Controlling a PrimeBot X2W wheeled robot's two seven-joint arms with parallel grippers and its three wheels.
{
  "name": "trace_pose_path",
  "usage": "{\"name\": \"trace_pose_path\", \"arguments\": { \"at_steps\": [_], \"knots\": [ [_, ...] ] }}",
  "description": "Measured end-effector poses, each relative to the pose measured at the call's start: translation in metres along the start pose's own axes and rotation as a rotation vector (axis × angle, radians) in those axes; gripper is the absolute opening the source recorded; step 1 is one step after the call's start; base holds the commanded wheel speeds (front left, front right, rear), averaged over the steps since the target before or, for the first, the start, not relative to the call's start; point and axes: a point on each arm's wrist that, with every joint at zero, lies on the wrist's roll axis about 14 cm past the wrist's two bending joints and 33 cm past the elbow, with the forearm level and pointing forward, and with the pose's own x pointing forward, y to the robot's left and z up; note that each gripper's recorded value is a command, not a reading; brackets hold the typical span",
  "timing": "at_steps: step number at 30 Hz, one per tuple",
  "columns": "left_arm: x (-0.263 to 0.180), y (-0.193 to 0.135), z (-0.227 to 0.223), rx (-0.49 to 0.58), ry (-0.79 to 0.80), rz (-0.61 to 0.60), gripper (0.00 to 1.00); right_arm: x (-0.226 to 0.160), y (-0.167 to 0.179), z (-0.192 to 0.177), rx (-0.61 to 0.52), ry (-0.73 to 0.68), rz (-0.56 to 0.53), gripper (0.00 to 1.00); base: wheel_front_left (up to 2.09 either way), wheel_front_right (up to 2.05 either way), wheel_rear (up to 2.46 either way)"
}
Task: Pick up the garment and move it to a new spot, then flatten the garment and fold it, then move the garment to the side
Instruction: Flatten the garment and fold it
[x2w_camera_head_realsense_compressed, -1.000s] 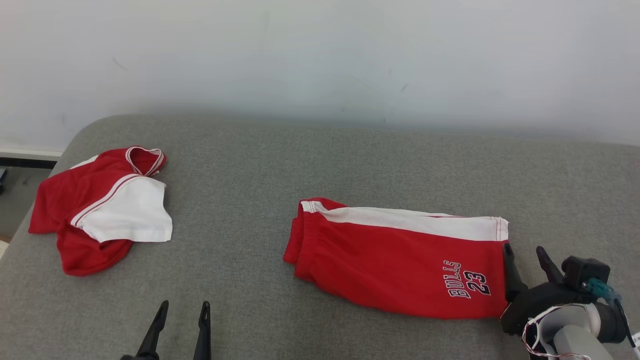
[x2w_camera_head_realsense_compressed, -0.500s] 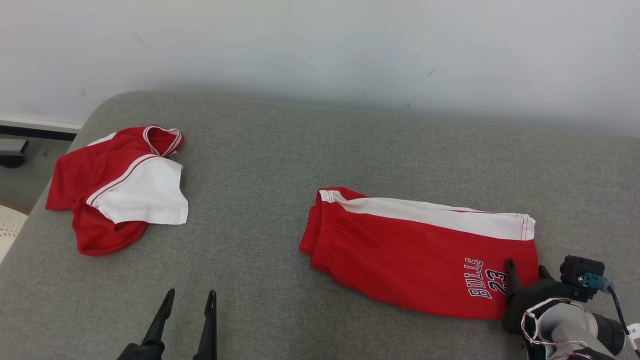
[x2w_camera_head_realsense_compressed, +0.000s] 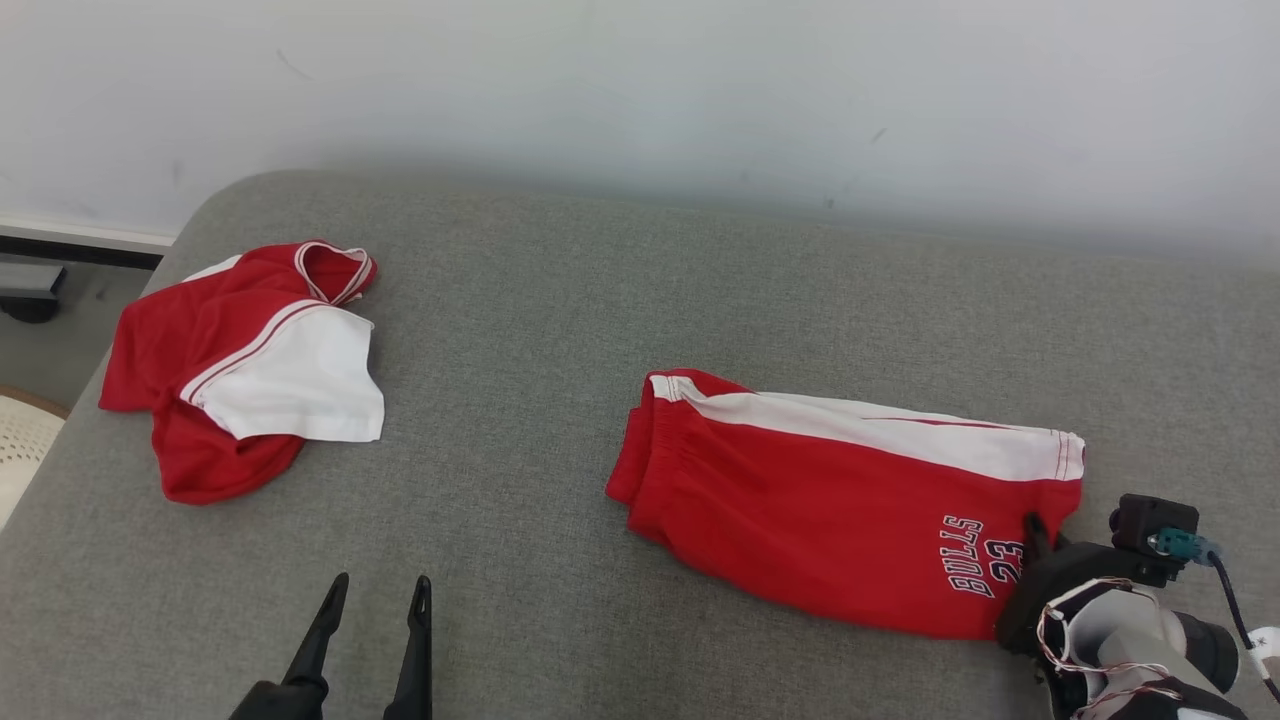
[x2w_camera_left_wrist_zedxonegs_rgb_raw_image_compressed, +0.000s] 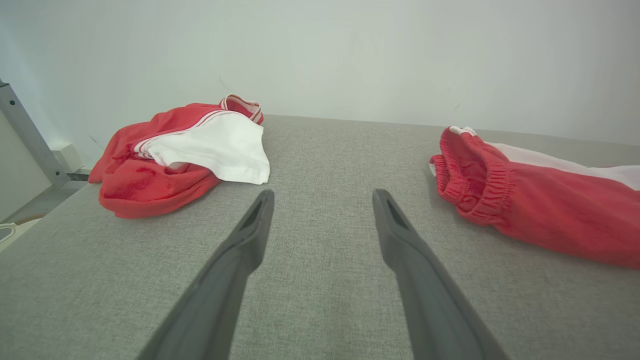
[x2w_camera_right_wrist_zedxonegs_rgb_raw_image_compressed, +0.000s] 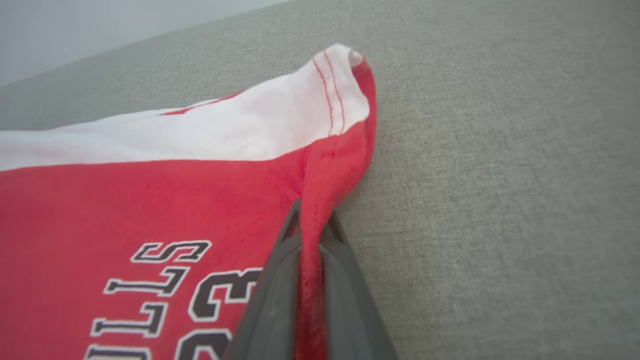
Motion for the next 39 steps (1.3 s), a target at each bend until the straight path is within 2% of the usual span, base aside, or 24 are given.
{"name": "trace_pose_path", "arguments": {
  "at_steps": [4,10,14,22,29,33,39],
  "knots": [
    [0.0,0.001,0.001,0.0,-0.004,0.003,1.0,-0.004,-0.017,0.006,-0.021,-0.02,-0.029,0.0,0.0,0.0,0.0],
    [0.001,0.0,0.004,-0.004,-0.013,0.0,1.0,-0.021,-0.069,0.012,-0.048,-0.035,-0.129,0.0,0.0,0.0,0.0],
    [0.004,-0.003,0.004,-0.007,-0.015,-0.01,1.0,-0.024,-0.078,0.02,-0.046,-0.058,-0.144,0.0,0.0,0.0,0.0],
    [0.009,-0.015,0.002,-0.016,-0.009,-0.047,1.0,-0.018,-0.028,0.059,0.149,-0.121,-0.007,0.0,0.0,0.0,0.0],
    [0.008,-0.021,0.004,-0.02,-0.017,-0.062,1.0,-0.023,0.032,0.095,0.298,-0.102,0.211,0.0,0.0,0.0,0.0],
    [0.004,-0.021,0.004,-0.029,-0.019,-0.059,1.0,-0.029,0.071,0.098,0.336,-0.055,0.332,0.0,0.0,0.0,0.0],
    [-0.005,-0.018,0.003,-0.034,-0.018,-0.047,1.0,-0.031,0.117,0.084,0.266,0.006,0.425,0.0,0.0,0.0,0.0]
  ]
}}
